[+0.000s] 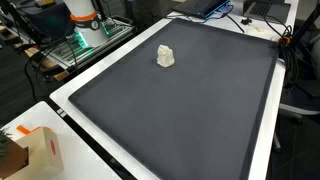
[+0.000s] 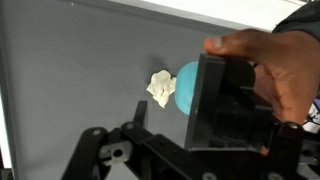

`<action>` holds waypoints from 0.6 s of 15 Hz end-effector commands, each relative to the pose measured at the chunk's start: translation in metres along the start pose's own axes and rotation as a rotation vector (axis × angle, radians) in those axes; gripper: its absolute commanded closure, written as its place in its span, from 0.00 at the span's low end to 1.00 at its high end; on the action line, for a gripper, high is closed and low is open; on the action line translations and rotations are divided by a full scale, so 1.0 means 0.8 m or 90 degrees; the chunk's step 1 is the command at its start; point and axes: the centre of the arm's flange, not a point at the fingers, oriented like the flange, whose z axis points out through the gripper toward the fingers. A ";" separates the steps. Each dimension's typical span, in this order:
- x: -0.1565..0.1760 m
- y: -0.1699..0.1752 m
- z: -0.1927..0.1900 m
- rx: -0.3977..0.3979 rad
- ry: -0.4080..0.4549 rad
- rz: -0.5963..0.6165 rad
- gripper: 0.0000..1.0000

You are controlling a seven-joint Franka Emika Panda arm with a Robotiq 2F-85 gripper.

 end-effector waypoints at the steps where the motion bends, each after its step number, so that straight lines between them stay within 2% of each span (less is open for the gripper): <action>1: 0.000 0.000 0.000 0.000 0.000 0.000 0.00; 3: -0.003 0.000 0.002 -0.001 0.001 -0.003 0.00; 4: -0.002 -0.001 0.000 -0.003 0.003 -0.002 0.25; 5: -0.003 -0.002 0.001 -0.005 0.004 -0.004 0.27; 6: -0.003 -0.003 0.000 -0.004 0.003 -0.006 0.34; 9: 0.002 -0.006 -0.001 -0.008 0.002 -0.012 0.58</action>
